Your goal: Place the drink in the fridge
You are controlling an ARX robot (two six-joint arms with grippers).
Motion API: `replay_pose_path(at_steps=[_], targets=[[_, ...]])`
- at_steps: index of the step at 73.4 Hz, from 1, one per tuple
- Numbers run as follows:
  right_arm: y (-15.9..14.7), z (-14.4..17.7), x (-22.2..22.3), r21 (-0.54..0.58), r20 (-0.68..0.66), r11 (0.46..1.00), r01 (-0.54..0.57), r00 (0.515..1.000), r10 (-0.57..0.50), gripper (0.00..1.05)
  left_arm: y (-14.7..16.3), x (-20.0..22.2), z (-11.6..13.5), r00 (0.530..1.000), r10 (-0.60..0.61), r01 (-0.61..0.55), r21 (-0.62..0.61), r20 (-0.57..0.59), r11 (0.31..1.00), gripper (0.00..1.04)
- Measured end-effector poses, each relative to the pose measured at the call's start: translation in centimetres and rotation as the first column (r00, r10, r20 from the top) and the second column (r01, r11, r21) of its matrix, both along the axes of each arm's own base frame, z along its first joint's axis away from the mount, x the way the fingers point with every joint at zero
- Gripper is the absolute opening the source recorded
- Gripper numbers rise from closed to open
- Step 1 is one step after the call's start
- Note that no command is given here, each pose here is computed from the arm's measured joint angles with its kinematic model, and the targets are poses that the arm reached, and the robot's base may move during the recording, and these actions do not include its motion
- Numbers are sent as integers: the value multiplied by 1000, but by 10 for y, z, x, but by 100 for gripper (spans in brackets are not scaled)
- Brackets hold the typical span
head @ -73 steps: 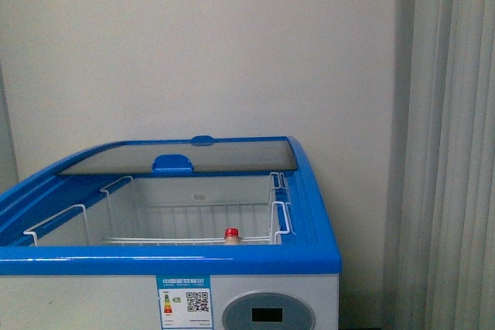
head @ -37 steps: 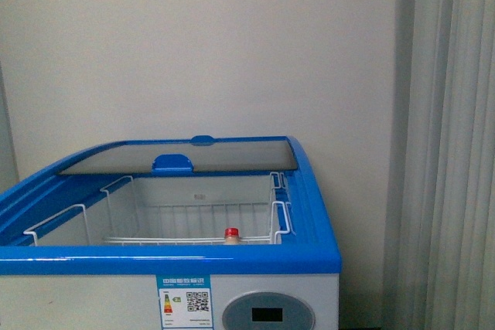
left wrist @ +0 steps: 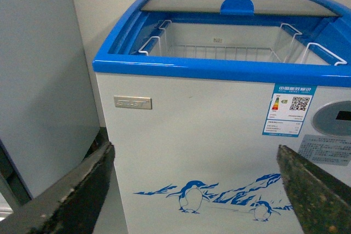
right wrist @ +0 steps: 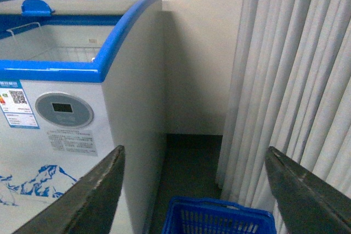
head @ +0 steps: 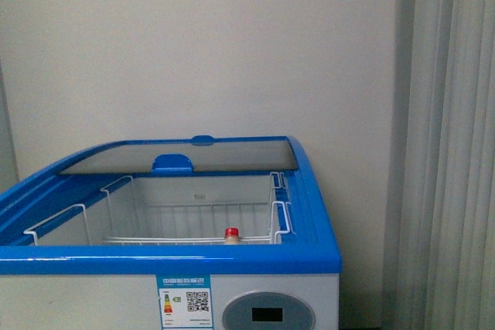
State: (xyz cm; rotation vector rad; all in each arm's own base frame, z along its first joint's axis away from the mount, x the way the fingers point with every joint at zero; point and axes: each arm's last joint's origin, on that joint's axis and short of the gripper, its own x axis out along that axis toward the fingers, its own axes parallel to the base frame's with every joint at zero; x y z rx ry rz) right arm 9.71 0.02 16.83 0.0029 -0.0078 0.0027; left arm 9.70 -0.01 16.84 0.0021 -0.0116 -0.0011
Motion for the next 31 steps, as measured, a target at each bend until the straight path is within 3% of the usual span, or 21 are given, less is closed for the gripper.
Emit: replay_pose_path(at_steps=[31], targets=[[0,0,0,0,0,1000,0,1000,0,97,0,0,0,1000,0,0,0,0,1000,97]])
